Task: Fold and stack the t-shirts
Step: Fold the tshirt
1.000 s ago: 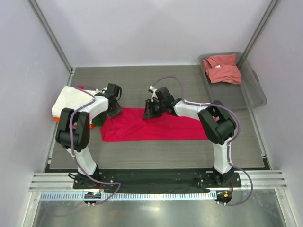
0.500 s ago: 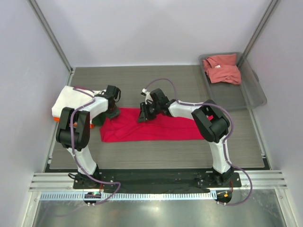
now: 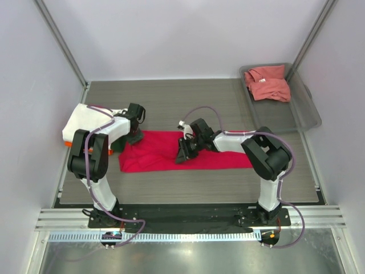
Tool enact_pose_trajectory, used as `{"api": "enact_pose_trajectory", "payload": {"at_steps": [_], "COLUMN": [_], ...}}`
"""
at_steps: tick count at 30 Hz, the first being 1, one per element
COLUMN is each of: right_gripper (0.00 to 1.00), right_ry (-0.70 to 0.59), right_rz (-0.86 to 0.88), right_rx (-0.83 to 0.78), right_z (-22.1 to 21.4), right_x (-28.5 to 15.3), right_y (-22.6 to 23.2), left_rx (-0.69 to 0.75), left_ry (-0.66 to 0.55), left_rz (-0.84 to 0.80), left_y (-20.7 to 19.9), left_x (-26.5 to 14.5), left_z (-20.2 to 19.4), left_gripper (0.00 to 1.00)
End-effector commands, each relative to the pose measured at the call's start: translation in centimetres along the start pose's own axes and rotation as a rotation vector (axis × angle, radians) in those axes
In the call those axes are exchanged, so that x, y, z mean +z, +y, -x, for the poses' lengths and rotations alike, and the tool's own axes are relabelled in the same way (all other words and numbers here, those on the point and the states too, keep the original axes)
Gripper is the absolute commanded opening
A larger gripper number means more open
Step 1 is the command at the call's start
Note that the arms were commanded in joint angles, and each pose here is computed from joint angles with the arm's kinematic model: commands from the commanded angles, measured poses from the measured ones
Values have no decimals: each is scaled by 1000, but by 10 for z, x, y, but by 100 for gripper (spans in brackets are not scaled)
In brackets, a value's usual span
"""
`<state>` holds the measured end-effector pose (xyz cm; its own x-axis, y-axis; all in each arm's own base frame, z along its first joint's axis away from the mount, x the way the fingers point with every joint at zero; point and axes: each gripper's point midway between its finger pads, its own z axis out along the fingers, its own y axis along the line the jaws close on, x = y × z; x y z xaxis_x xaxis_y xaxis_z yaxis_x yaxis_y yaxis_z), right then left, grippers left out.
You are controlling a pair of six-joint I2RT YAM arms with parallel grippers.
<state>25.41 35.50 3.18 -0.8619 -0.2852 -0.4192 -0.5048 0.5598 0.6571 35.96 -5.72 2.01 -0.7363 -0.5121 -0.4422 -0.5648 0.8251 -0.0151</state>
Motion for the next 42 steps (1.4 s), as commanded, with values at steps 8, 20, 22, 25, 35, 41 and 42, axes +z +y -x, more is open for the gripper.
{"api": "enact_pose_trajectory", "payload": {"at_steps": [8, 20, 22, 25, 35, 41, 42], "right_gripper": [53, 66, 64, 60, 57, 53, 52], "right_ry": [-163, -287, -286, -275, -179, -93, -79], "right_rz": [53, 266, 291, 343, 377, 349, 359], "right_rx": [-120, -89, -104, -115, -119, -116, -125], "right_z": [30, 117, 120, 123, 89, 51, 43], "right_x": [-42, 6, 18, 36, 69, 72, 71], "right_y": [44, 75, 78, 86, 84, 91, 101], "left_rx": [10, 32, 32, 36, 47, 49, 49], "left_ry": [-26, -13, -5, 0, -4, -1, -3], "left_rz": [33, 28, 29, 27, 48, 53, 55], "left_y": [9, 7, 7, 5, 8, 8, 9], "left_x": [-4, -1, 1, 2, 4, 5, 4], "left_z": [9, 8, 6, 5, 6, 6, 6], "left_gripper": [29, 29, 29, 29, 29, 29, 29]}}
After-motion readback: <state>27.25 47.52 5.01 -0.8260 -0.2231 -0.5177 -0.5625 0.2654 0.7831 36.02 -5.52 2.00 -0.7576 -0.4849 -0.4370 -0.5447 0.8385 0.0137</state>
